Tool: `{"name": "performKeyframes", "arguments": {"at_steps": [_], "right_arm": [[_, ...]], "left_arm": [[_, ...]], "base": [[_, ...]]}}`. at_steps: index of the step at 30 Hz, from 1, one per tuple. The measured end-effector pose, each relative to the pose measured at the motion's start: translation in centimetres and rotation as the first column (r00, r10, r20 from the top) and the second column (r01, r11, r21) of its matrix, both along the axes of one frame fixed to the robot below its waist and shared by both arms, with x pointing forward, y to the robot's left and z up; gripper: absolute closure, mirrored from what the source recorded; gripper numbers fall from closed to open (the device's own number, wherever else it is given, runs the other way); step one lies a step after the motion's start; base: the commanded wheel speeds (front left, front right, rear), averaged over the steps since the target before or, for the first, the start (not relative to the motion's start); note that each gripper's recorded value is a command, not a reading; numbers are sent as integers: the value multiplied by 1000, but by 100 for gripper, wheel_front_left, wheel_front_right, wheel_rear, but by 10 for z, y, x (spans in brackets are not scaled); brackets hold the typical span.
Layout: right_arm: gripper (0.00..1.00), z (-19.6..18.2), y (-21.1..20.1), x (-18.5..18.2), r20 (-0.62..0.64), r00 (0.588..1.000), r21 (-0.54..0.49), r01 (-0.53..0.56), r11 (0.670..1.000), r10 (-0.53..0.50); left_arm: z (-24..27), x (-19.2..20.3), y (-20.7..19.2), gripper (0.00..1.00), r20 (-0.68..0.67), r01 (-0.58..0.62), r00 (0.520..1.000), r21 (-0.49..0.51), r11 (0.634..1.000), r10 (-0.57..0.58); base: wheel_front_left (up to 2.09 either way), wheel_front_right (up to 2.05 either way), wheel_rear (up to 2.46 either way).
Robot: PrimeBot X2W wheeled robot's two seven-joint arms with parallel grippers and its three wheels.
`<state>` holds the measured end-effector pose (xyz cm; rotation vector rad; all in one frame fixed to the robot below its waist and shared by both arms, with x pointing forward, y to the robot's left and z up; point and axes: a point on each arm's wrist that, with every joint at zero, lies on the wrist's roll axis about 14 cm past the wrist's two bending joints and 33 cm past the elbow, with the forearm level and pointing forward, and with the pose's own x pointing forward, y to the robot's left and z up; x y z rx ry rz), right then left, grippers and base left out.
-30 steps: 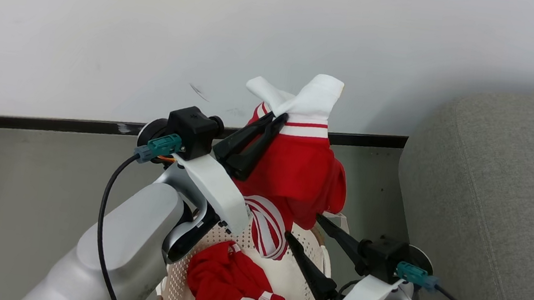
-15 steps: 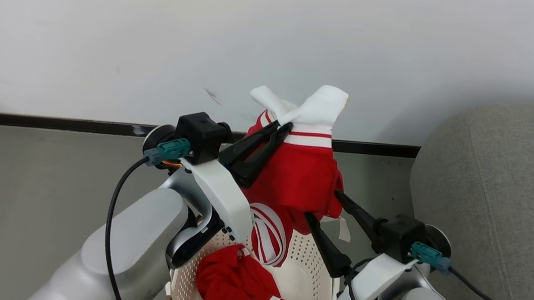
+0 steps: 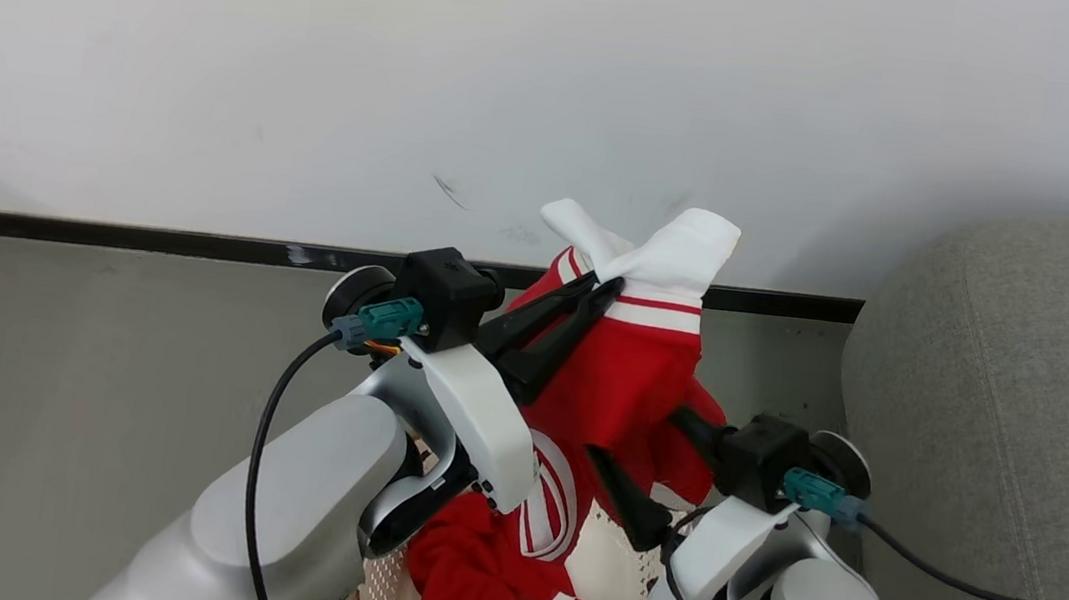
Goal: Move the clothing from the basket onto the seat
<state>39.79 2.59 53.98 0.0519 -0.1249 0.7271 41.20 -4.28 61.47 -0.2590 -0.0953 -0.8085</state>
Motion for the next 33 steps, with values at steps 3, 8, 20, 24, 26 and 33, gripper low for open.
{"name": "performKeyframes", "arguments": {"at_steps": [3, 8, 20, 24, 26, 33], "right_arm": [[0, -8, 9, -5, -35, 999, 3, -27, 1000, 27], [0, -11, 16, -4, -51, 997, 3, -49, 999, 49], [100, -10, 23, 2, -48, 996, -16, -70, 997, 69], [100, -9, 19, 5, -56, 997, -3, -57, 998, 56], [100, -8, 17, 7, -58, 997, 6, -46, 999, 47], [100, -5, 7, 14, -57, 998, 19, -9, 1000, 10]], "left_arm": [[-1, -2, -2, 100, -3, 6, 1000, 3, 1000, -6], [-8, -5, -2, 100, -22, 10, 1000, 13, 1000, -10], [-10, -7, -2, 100, -29, 11, 1000, 15, 1000, -11], [-10, -6, -2, 100, -33, 13, 999, 10, 1000, -12], [-10, -6, -2, 100, -34, 13, 999, 9, 1000, -12], [-14, -4, 2, 100, -41, 5, 999, 13, 1000, -4]], "base": [[0, 0, 0], [0, 0, 0], [0, 0, 0], [0, 0, 0], [0, 0, 0], [0, 0, 0]]}}
